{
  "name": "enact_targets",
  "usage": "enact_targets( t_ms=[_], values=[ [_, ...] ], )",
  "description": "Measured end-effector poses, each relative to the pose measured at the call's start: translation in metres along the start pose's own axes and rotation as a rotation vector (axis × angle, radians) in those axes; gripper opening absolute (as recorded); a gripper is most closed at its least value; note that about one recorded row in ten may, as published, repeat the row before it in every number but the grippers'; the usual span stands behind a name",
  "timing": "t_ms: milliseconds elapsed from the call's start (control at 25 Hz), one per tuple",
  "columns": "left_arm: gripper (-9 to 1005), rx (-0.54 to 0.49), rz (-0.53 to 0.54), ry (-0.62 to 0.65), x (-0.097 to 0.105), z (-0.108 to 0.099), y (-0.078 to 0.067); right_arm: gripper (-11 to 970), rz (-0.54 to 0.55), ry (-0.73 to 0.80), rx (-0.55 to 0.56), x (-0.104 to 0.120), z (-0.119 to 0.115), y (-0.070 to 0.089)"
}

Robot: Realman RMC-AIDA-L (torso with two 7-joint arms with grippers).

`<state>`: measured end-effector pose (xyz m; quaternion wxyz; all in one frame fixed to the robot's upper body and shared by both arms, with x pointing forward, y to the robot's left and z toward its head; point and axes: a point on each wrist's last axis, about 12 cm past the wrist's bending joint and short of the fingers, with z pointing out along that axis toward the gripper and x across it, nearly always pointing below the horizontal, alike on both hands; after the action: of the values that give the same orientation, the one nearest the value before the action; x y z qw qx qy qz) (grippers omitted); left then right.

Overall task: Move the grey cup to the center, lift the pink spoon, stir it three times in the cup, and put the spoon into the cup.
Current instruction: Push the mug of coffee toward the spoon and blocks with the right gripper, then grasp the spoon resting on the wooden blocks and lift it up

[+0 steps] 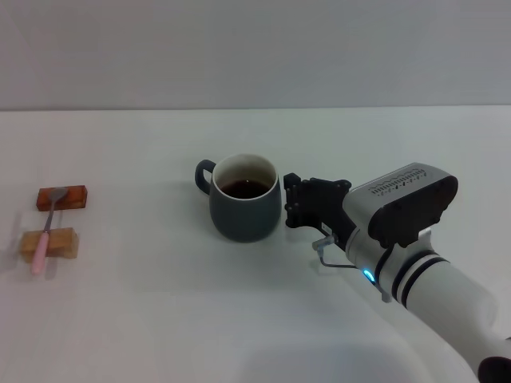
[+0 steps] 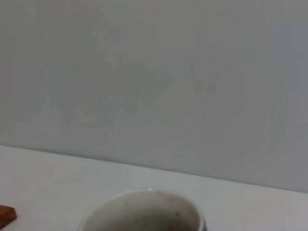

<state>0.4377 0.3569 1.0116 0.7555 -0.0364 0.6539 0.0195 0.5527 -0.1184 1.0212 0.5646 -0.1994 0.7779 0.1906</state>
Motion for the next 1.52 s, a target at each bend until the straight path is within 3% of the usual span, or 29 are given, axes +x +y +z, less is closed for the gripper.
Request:
enact_targets(
  t_ms=[1000, 1240, 1520],
  values=[
    [815, 0.035, -0.004, -0.004, 0.000, 0.008, -0.007, 0, -0.061, 0.007, -0.098, -0.001, 0.000, 0.021],
    [815, 0.051, -0.004, 0.005, 0.001, 0.011, -0.011, 0, -0.029, -0.044, -0.042, 0.006, -0.012, 0.010],
    [815, 0.074, -0.003, 0.014, 0.002, 0.008, -0.013, 0, 0.001, -0.122, 0.084, 0.024, -0.041, -0.017]
  ],
)
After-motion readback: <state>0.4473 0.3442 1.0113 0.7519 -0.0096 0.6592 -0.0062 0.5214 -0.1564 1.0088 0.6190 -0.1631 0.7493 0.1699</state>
